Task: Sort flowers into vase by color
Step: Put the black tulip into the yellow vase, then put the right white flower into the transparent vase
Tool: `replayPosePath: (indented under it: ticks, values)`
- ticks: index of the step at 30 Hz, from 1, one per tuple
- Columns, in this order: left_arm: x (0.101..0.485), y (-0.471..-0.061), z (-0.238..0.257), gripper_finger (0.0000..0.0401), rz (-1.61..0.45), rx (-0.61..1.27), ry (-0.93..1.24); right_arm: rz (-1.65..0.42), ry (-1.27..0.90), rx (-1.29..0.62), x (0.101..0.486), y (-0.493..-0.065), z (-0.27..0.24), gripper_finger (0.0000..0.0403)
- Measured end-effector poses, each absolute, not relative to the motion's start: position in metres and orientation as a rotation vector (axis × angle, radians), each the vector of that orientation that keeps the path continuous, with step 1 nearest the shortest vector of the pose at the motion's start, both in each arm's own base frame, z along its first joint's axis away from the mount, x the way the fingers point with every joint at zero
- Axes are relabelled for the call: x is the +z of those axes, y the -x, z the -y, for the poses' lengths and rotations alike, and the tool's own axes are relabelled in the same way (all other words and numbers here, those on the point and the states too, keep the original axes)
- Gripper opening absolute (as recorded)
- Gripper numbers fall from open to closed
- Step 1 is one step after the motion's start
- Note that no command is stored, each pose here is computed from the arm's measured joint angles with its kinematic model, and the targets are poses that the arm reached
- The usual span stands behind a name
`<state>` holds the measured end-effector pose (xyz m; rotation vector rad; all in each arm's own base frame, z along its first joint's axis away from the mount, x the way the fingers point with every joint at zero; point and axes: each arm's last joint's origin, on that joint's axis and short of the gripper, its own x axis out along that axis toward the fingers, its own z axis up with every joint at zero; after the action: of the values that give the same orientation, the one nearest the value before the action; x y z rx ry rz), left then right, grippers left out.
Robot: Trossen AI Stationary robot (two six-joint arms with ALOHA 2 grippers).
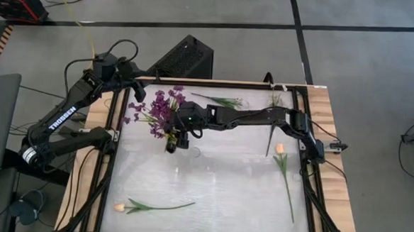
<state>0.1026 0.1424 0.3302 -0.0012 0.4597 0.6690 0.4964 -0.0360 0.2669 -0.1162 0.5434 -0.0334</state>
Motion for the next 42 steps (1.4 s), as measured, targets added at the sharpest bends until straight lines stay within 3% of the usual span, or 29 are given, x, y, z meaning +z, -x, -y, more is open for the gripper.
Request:
replayPosePath:
  ticks: [18, 30, 35, 39, 42]
  values:
    - [0.330, -0.102, -0.142, 0.0173, -0.465, 0.668, 0.001, -0.722, 0.221, 0.020, 0.278, -0.471, 0.038, 0.0221]
    - [0.329, -0.102, -0.143, 0.0173, -0.478, 0.699, -0.001, -0.910, 0.123, -0.002, 0.332, -0.407, 0.037, 0.0221]
    - [0.331, -0.098, -0.142, 0.0173, -0.496, 0.802, -0.011, -1.008, 0.095, -0.004, 0.349, -0.378, 0.034, 0.0221]
    - [0.354, -0.093, -0.134, 0.0173, -0.398, 0.795, -0.065, -1.096, 0.015, -0.041, 0.353, -0.361, 0.034, 0.0221]
    - [0.379, -0.090, -0.123, 0.0173, -0.209, 0.724, -0.111, -1.195, -0.022, -0.057, 0.350, -0.350, 0.033, 0.0221]
